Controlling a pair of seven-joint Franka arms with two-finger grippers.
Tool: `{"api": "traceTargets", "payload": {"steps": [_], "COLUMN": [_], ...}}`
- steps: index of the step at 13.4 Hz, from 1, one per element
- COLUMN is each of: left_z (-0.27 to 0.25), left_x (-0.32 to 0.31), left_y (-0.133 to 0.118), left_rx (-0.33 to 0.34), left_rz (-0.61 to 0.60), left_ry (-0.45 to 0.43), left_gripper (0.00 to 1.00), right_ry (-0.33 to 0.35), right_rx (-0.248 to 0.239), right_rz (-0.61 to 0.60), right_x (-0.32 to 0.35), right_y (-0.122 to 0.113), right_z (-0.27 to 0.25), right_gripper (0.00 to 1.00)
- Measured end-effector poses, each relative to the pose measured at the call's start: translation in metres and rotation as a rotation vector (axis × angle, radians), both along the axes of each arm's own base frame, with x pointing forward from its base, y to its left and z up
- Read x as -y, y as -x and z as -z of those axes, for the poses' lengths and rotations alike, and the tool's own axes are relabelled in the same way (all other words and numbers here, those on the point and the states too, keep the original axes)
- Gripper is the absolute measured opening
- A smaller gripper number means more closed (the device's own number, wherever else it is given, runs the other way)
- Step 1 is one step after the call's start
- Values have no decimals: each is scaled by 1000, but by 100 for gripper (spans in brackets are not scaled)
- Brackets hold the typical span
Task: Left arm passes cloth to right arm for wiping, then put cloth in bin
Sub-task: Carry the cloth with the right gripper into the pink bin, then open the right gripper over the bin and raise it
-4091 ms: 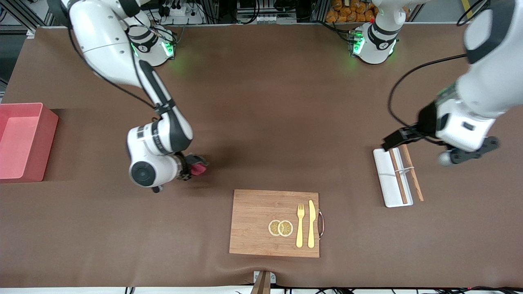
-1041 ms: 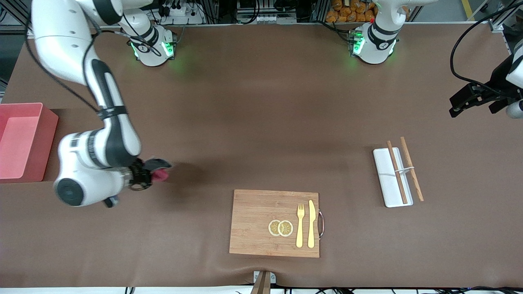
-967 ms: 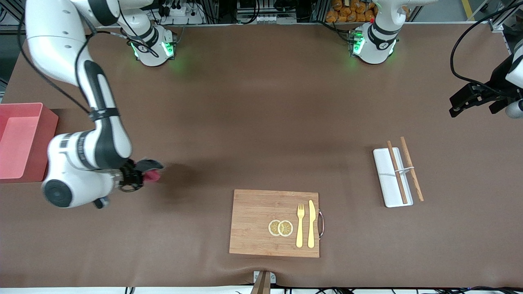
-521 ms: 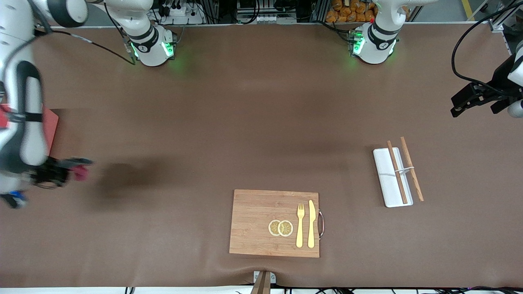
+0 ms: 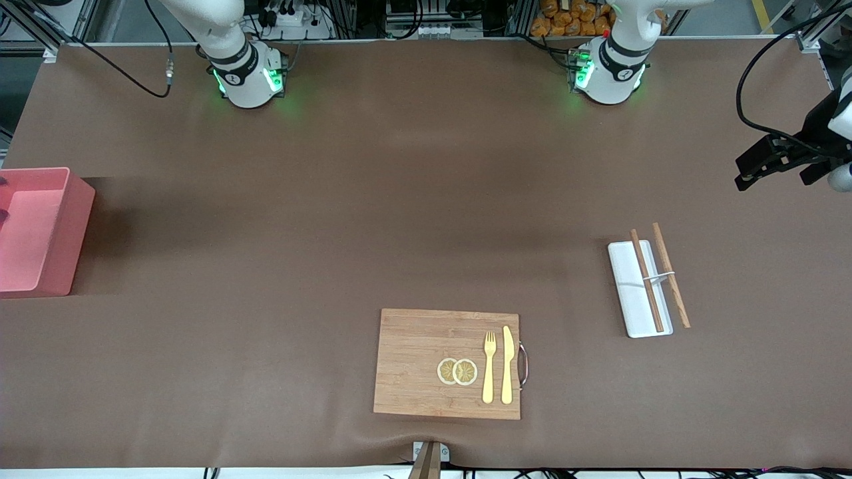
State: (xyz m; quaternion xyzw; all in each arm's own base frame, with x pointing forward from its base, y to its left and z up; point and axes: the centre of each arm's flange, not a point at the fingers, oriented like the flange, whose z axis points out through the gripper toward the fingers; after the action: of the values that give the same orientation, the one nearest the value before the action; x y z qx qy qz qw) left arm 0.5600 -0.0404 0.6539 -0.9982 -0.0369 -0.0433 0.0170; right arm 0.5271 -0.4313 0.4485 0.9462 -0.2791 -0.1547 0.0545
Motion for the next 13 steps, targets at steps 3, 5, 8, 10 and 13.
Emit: {"api": "traceTargets", "payload": {"steps": [3, 5, 8, 10, 13], "left_z": [2, 4, 4, 6, 9], "left_x": [0, 0, 2, 3, 4], "left_y": [-1, -1, -1, -1, -2], "left_rx": [-1, -4, -4, -8, -13], "left_rz": [0, 0, 3, 6, 7], "left_ry": [0, 0, 0, 0, -1], "left_gripper": [100, 100, 100, 100, 100], "right_ry": [36, 35, 1, -16, -4], "right_rx": [79, 100, 115, 135, 169], "right_rz": [-15, -18, -25, -33, -69], "right_x": [66, 79, 80, 76, 63], "right_y": [41, 45, 34, 23, 0], "right_z": [4, 37, 98, 121, 145], "right_gripper": [4, 4, 4, 4, 4]}}
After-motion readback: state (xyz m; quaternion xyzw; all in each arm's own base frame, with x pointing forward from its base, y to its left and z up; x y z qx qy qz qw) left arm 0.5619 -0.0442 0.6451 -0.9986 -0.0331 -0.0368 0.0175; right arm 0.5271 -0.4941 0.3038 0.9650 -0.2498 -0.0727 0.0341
